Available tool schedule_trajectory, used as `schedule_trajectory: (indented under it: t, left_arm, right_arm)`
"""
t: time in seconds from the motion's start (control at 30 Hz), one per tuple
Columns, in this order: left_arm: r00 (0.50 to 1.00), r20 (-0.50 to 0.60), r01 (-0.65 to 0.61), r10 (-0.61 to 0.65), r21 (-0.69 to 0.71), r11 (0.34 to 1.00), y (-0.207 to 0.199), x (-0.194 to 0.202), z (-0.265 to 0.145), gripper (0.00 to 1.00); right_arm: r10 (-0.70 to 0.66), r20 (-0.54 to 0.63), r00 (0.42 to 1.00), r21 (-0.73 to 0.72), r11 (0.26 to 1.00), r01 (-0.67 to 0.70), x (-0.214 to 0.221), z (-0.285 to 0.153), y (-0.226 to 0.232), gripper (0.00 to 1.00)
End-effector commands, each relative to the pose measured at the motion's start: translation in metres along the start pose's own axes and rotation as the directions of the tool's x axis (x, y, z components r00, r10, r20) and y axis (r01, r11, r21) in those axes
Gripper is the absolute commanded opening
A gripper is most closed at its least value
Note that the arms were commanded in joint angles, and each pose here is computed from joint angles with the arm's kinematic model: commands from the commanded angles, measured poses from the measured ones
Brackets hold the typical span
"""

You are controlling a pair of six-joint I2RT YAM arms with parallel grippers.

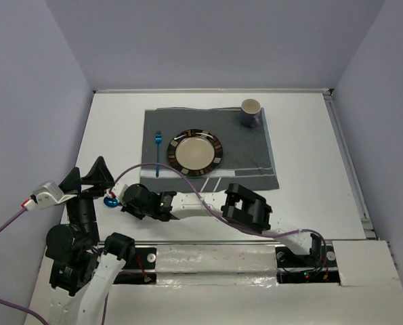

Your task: Set the dinner table for one person

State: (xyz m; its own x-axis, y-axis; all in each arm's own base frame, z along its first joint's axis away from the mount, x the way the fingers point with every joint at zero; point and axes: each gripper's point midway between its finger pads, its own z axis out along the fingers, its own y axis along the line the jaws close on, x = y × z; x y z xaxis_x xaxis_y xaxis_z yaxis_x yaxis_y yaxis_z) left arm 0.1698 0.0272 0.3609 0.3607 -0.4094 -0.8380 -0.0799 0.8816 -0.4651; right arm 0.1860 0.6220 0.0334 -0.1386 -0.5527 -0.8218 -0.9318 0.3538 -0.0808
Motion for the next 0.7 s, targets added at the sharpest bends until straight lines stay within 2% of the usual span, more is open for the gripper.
schedule_trajectory:
  t: [0.0,0.07,0.3,0.43,0.47,0.67]
  left_arm:
    - [0.998,0.050,0.026,-0.027,0.017,1.000,-0.003,-0.012,-0.001,0.99]
    - [0.998,0.049,0.027,-0.028,0.019,0.999,-0.003,-0.012,-0.001,0.99]
    - [0.999,0.042,0.031,-0.033,0.044,0.999,-0.007,-0.011,-0.002,0.99]
    - [0.998,0.043,0.036,-0.038,0.057,0.998,-0.009,-0.011,-0.003,0.99]
    - [0.998,0.042,0.038,-0.041,0.061,0.997,-0.009,-0.011,-0.004,0.99]
    - [0.998,0.037,0.044,-0.047,0.077,0.996,-0.011,-0.010,-0.005,0.99]
  right_arm:
    - [0.159,0.184,0.970,0.064,0.983,-0.174,-0.059,-0.042,-0.028,0.00]
    - [0.241,0.289,0.926,0.074,0.959,-0.272,-0.096,-0.074,-0.050,0.00]
    - [0.403,0.422,0.812,0.181,0.841,-0.511,-0.085,-0.136,-0.161,0.00]
    - [0.448,0.453,0.771,0.298,0.739,-0.605,-0.041,-0.170,-0.226,0.00]
    - [0.455,0.469,0.757,0.355,0.688,-0.633,-0.026,-0.181,-0.257,0.00]
    - [0.492,0.493,0.717,0.537,0.476,-0.696,0.054,-0.222,-0.332,0.00]
